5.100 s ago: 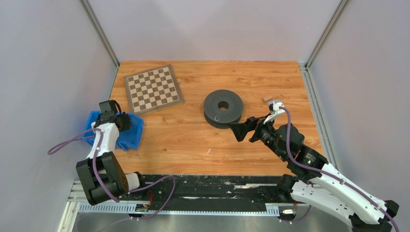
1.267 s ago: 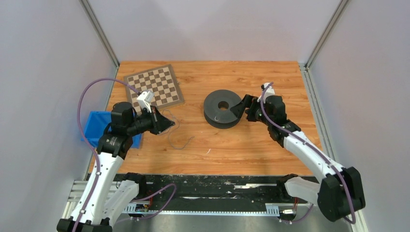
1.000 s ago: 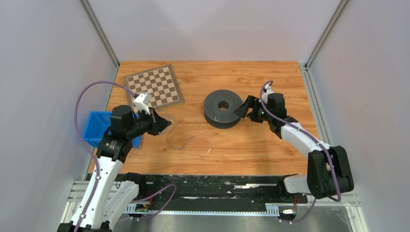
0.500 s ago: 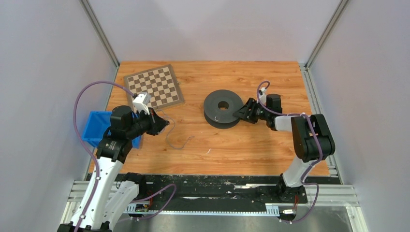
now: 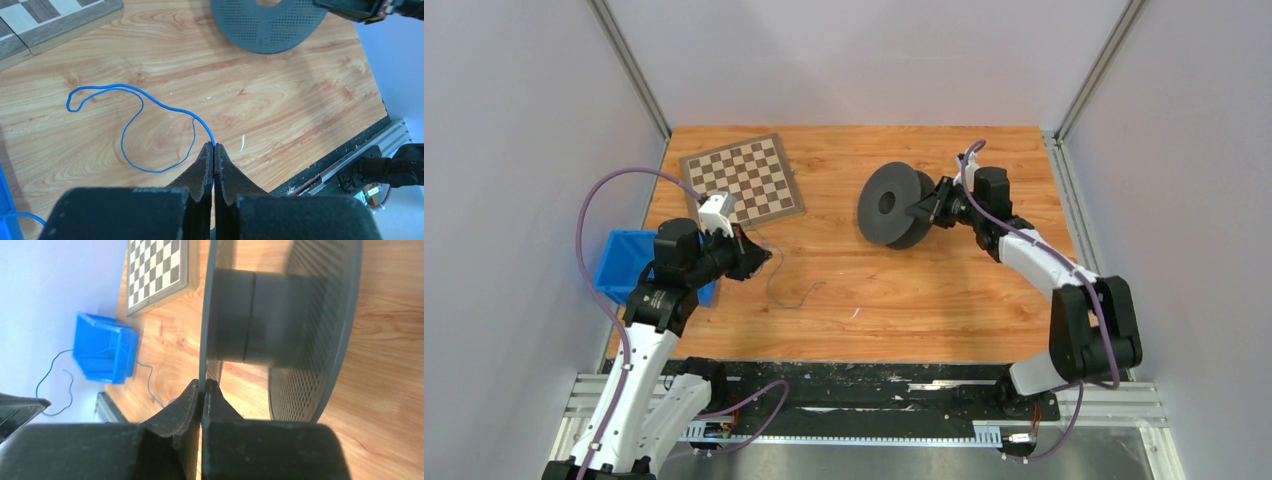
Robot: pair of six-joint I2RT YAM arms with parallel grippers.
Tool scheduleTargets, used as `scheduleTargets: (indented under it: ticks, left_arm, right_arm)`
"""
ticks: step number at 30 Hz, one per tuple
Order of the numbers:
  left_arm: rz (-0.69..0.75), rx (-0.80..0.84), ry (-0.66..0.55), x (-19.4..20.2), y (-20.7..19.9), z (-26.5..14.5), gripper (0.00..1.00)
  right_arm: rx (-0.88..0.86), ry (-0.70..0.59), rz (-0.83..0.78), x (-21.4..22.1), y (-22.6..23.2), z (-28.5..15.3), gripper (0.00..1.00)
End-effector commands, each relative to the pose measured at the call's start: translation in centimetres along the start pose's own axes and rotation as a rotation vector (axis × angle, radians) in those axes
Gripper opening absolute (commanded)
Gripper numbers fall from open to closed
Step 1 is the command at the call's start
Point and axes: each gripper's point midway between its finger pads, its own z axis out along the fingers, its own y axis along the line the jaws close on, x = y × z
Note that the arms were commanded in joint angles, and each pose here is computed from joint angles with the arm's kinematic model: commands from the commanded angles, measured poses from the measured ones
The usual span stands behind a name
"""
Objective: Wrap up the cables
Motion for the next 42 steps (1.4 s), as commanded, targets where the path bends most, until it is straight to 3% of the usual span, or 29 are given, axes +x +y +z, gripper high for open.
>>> scheduleTargets:
  ticks: [1, 6, 21, 25, 34, 42]
  left_arm:
    - [0.042, 0.0, -0.046, -1.5, -0.4, -0.5, 0.0]
    - [0.042, -0.005, -0.048, -1.5, -0.4, -0.5, 0.0]
    - [0.045, -0.077, -0.084, -1.9, 0.7, -1.2, 0.0]
    - [0.044, -0.086, -0.087, -2.0, 0.8, -1.2, 0.0]
    - [0.044, -0.087, -0.085, -1.9, 0.8, -1.2, 0.0]
    - [0.046, -0.083, -0.088, -2.0, 0.8, -1.3, 0.0]
  right_arm:
    - [0.266, -0.117, -0.09, -1.5, 1.7, -2.1, 0.0]
    - [0.508, -0.236, -0.199, -0.6, 6.6, -2.7, 0.0]
    - [0.826, -0.18, -0.368, 6.6, 8.8, 3.1, 0.0]
    - [0.837, -0.132, -0.376, 7.5, 8.6, 4.4, 0.01]
    - [0.793, -0.146, -0.328, 7.1, 10.1, 4.8, 0.26]
    - [0.766, -0.137, -0.333, 6.8, 11.0, 5.0, 0.31]
